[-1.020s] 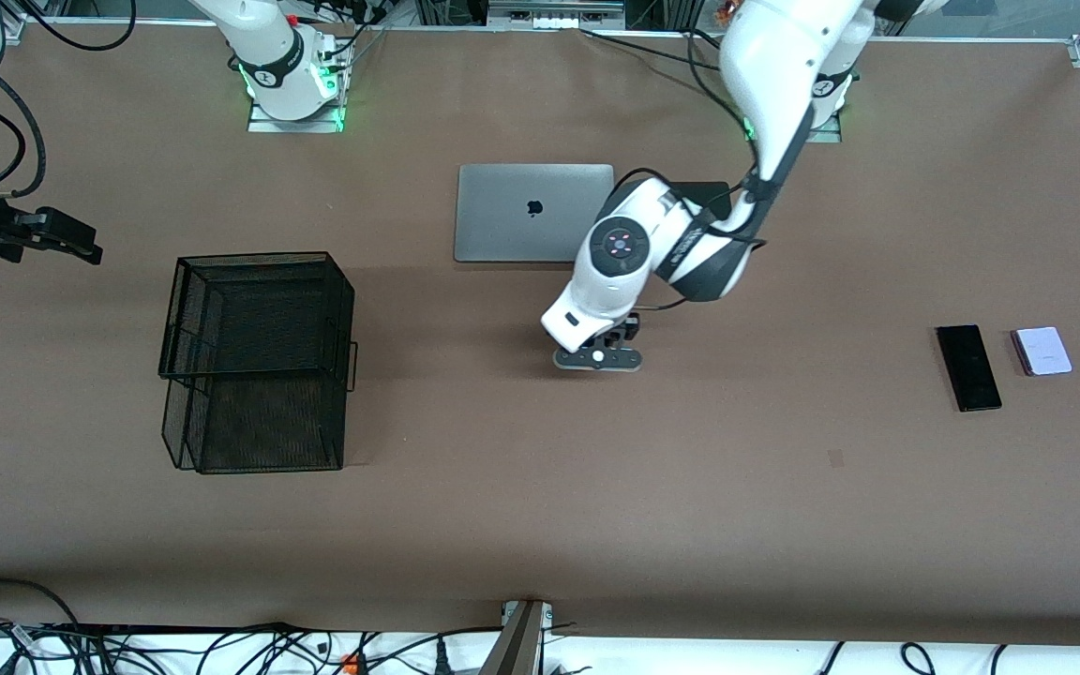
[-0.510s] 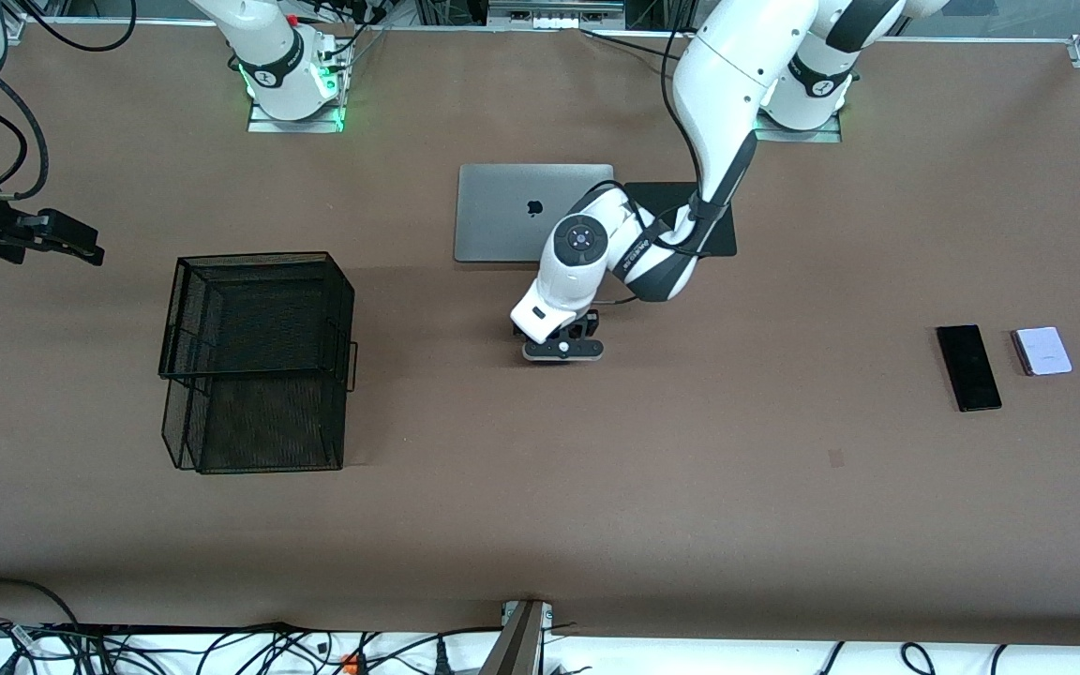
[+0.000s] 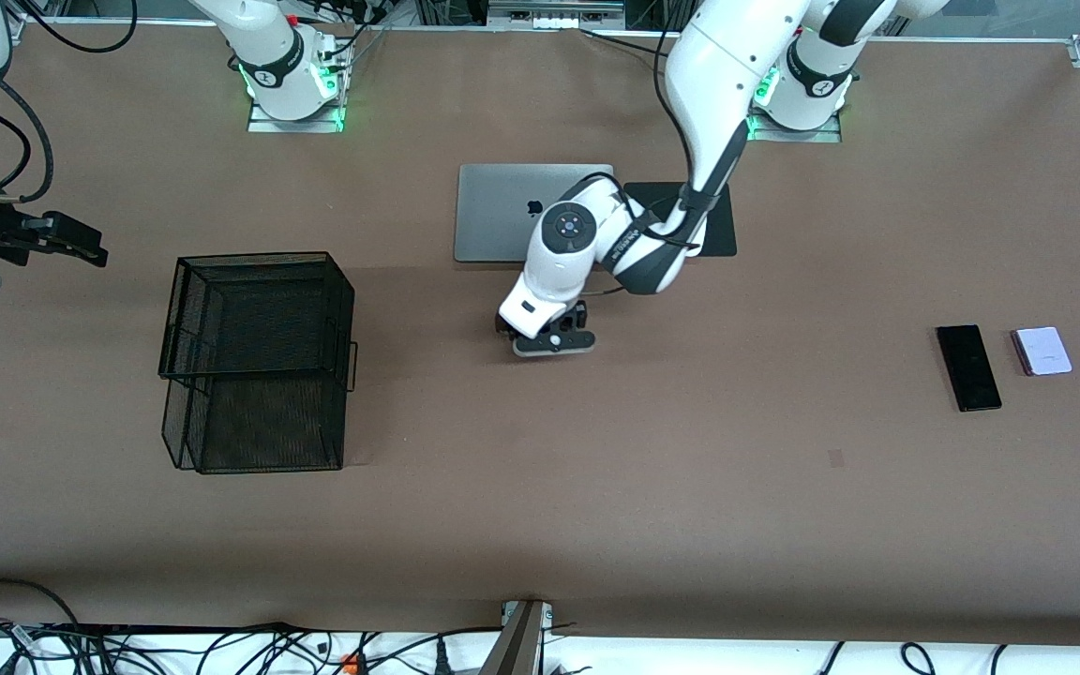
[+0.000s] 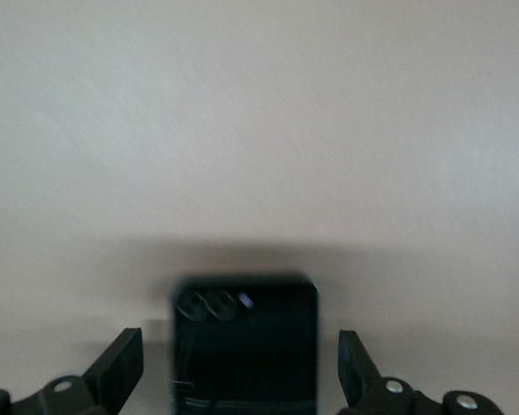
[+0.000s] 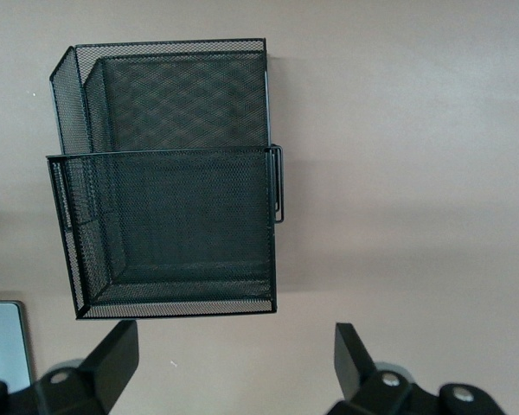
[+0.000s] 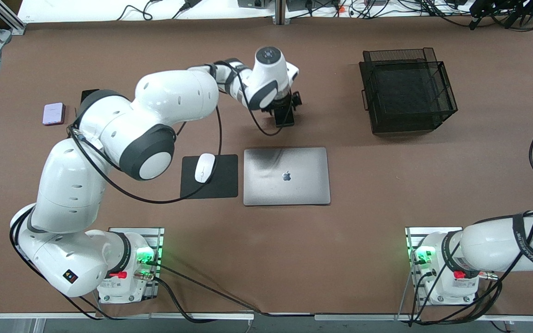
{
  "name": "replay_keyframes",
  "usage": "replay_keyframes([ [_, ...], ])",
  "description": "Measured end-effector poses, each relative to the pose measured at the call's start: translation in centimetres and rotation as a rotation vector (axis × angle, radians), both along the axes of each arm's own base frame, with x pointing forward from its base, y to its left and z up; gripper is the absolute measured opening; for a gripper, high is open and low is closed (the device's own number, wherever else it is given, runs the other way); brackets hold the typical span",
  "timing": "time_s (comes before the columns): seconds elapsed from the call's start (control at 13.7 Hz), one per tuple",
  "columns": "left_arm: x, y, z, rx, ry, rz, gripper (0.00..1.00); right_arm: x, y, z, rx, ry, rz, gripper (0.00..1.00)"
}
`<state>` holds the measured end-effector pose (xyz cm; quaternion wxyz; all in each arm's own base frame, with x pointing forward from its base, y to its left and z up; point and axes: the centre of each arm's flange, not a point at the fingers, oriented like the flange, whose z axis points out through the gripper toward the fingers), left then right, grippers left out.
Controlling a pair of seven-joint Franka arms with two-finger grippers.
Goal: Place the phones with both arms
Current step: 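Carry the flip phone with the left gripper beside the laptop, lower it, then move the left gripper to the black smartphone while the right gripper reaches the flip phone, then grasp the flip phone with the right gripper while the left gripper grasps the smartphone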
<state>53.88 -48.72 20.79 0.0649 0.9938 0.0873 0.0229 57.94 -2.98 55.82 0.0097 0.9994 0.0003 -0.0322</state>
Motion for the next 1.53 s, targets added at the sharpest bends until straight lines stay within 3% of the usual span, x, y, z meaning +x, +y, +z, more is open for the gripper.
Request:
replay_keyframes([
  [0.36,7.9,17.0,13.7,0.180,0.140,0.069,1.00,1.3,5.3,-2.0,0.003,-0.010,0.083,1.00],
  [0.58,11.5,30.7,17.1,0.220,0.182,-0.024,1.00,2.3,16.0,-5.4,-0.003,-0.036,0.103,1.00],
  [0.8,13.3,43.9,16.8,0.202,0.208,-0.067,1.00,0.5,30.1,-10.2,-0.008,-0.056,0.106,1.00],
  [1.17,11.0,61.3,10.0,0.170,0.150,-0.080,1.00,-4.0,48.3,-16.6,-0.023,-0.071,0.110,1.00],
  [1.31,8.7,67.2,6.0,0.176,0.093,-0.116,1.00,-5.3,51.7,-18.8,-0.015,-0.077,0.143,1.00],
  [1.53,5.1,73.3,1.1,0.168,0.092,-0.119,1.00,-6.6,54.2,-23.2,-0.015,-0.069,0.177,1.00],
])
